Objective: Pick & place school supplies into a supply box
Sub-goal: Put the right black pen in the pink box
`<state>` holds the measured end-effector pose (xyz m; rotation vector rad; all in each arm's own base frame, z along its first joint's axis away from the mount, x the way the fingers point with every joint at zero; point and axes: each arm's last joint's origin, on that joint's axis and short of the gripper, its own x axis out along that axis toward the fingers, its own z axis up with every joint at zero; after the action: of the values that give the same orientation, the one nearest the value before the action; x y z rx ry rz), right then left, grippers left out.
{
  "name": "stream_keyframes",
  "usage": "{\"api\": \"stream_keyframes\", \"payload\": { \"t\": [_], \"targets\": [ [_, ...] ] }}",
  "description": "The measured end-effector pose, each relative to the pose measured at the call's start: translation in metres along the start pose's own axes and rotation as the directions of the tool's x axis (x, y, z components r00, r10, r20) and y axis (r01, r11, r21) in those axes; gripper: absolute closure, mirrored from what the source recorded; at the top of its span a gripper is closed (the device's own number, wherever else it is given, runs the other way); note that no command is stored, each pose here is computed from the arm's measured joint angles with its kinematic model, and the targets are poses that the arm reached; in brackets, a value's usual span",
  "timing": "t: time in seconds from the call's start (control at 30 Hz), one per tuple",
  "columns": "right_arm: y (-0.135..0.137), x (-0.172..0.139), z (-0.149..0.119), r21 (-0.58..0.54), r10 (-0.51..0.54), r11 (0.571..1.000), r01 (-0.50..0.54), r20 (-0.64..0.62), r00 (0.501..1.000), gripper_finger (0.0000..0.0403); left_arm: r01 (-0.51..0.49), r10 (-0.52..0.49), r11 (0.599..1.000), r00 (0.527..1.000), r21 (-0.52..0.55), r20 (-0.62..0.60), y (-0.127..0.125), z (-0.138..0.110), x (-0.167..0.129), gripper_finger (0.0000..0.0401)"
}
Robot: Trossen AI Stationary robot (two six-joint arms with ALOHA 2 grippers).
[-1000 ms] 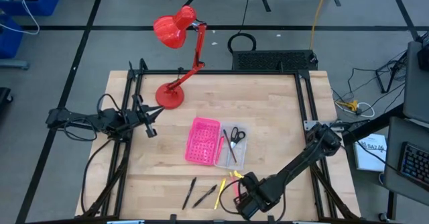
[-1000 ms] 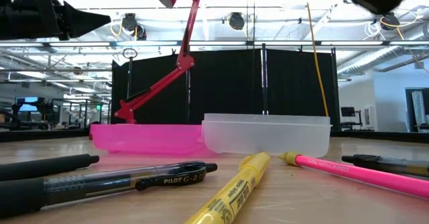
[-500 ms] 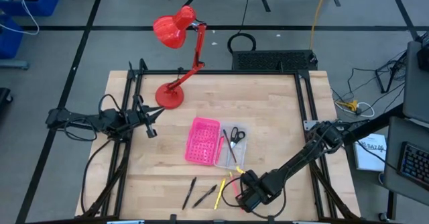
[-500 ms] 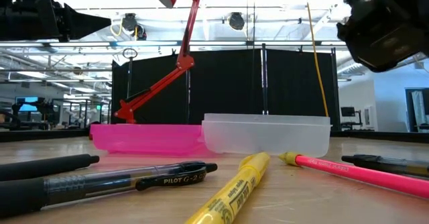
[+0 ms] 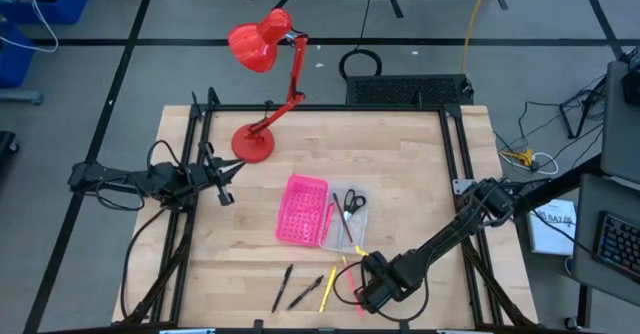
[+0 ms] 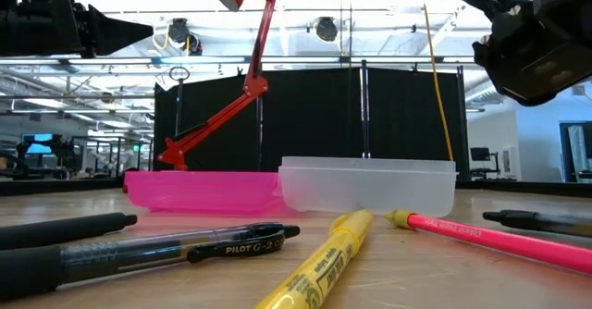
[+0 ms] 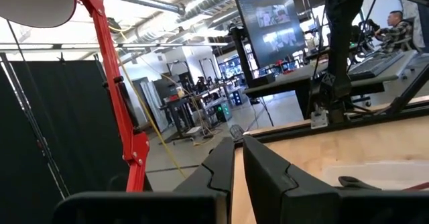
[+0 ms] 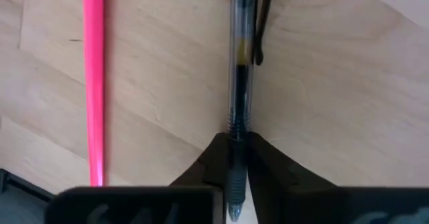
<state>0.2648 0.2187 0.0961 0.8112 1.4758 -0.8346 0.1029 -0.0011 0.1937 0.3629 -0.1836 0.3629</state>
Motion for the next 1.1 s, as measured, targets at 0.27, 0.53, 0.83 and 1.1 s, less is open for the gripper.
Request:
{"api": "stream_keyframes", "payload": {
  "t": [0.27,0.53,0.83,1.1],
  "targets": [
    [0.002,-0.001,0.000,-0.020,0.036,0.999,-0.035,0.052,0.998,0.0378,0.000,0.000,1.000,1.000,-0.001,0.000,0.000,0.000,0.000,0.0359],
    [0.007,-0.039,0.003,-0.050,0.254,0.967,-0.250,0.101,0.962,0.0378,0.006,-0.006,1.000,1.000,-0.004,-0.013,-0.001,-0.001,0.000,0.0359],
    [-0.001,-0.072,0.000,-0.027,0.345,0.938,-0.344,0.136,0.929,0.0378,0.008,-0.008,1.000,1.000,-0.028,-0.016,-0.001,-0.002,0.000,0.0359],
    [-0.004,-0.095,0.011,0.010,0.421,0.903,-0.429,0.173,0.891,0.0375,0.007,-0.008,1.000,1.000,-0.027,-0.016,-0.001,-0.002,0.000,0.0359]
  ]
}}
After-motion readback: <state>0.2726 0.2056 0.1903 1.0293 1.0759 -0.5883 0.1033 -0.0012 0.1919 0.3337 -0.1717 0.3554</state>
